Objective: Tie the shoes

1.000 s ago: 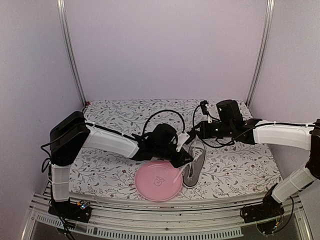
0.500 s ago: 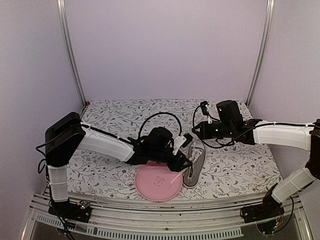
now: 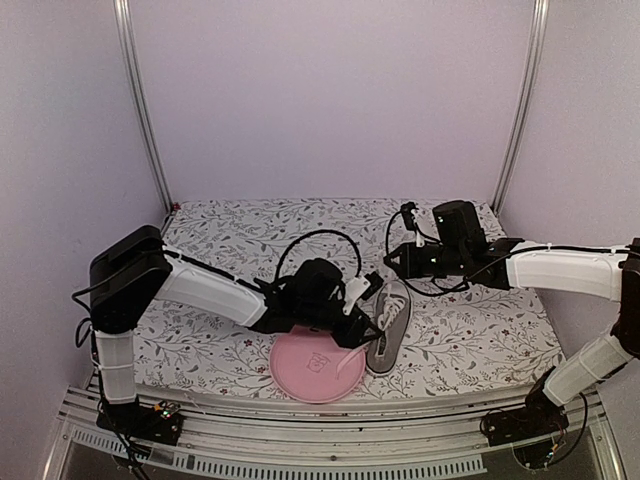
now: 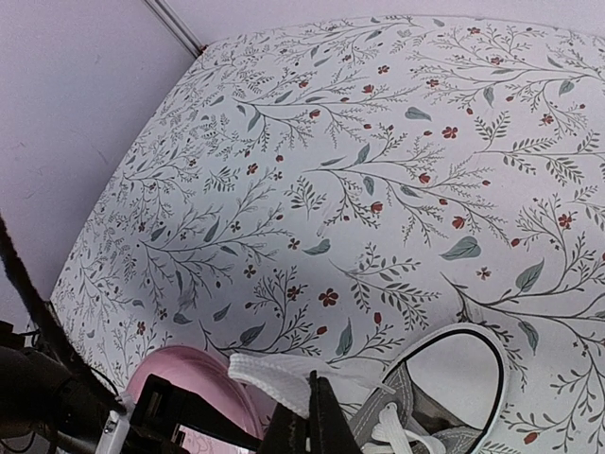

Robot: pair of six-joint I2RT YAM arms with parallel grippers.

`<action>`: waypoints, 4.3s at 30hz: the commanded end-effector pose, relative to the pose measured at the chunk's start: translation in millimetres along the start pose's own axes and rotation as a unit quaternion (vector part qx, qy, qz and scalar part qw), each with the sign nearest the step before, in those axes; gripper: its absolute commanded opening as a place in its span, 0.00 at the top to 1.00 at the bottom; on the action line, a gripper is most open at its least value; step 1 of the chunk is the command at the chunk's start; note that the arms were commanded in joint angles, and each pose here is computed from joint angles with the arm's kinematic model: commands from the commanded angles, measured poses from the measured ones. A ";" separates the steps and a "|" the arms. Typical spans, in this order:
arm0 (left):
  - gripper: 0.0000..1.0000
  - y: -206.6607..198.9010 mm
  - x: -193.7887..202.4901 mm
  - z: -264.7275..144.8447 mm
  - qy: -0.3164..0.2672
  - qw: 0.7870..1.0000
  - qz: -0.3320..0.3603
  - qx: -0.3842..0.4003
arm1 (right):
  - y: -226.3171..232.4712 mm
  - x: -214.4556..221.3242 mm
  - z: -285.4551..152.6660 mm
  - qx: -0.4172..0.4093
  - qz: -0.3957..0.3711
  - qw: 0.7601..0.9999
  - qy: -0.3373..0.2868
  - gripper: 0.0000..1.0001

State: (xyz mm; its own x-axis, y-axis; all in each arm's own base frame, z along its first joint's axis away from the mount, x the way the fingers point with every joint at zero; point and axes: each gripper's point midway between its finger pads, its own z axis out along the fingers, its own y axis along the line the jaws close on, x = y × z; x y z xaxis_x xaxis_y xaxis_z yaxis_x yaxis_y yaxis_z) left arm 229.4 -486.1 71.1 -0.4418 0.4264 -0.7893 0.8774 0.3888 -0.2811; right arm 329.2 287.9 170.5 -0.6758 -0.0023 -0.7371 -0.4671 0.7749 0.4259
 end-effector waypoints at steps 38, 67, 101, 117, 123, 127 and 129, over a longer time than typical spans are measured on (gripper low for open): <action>0.96 -19.7 20.4 8.3 0.018 0.999 -0.028 0.007 | -3.9 -11.8 -12.6 0.013 0.008 0.999 -0.030 0.98; 1.00 82.4 1.0 -101.4 -0.037 0.971 -0.101 -0.214 | -87.6 62.5 -76.9 0.225 0.131 0.965 0.017 0.98; 1.00 100.5 59.8 -84.4 0.046 0.985 -0.061 -0.152 | -124.8 152.2 -72.0 0.241 0.235 0.939 0.076 0.98; 0.40 39.3 -12.3 -33.1 0.015 0.998 0.064 0.007 | -105.7 122.9 -73.9 0.191 0.214 0.957 0.042 0.98; 0.40 43.4 2.7 -5.5 0.038 0.997 0.072 0.020 | -105.8 121.2 -74.6 0.189 0.216 0.957 0.039 0.98; 0.43 52.1 7.7 2.5 0.043 0.996 0.074 0.004 | -105.4 119.5 -75.0 0.187 0.217 0.957 0.037 0.98; 0.51 53.0 9.3 3.7 0.044 0.996 0.073 0.003 | -105.9 119.1 -75.3 0.188 0.217 0.957 0.036 0.98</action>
State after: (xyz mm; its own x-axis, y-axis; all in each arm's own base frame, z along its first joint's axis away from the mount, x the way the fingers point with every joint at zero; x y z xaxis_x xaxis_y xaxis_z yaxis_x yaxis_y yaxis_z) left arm 269.9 -456.6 40.9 -0.3593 0.5500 -0.7540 0.9223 0.3325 -0.1969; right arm 249.8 156.5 67.3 -0.8196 0.3299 -0.4685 0.1128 0.8945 0.4325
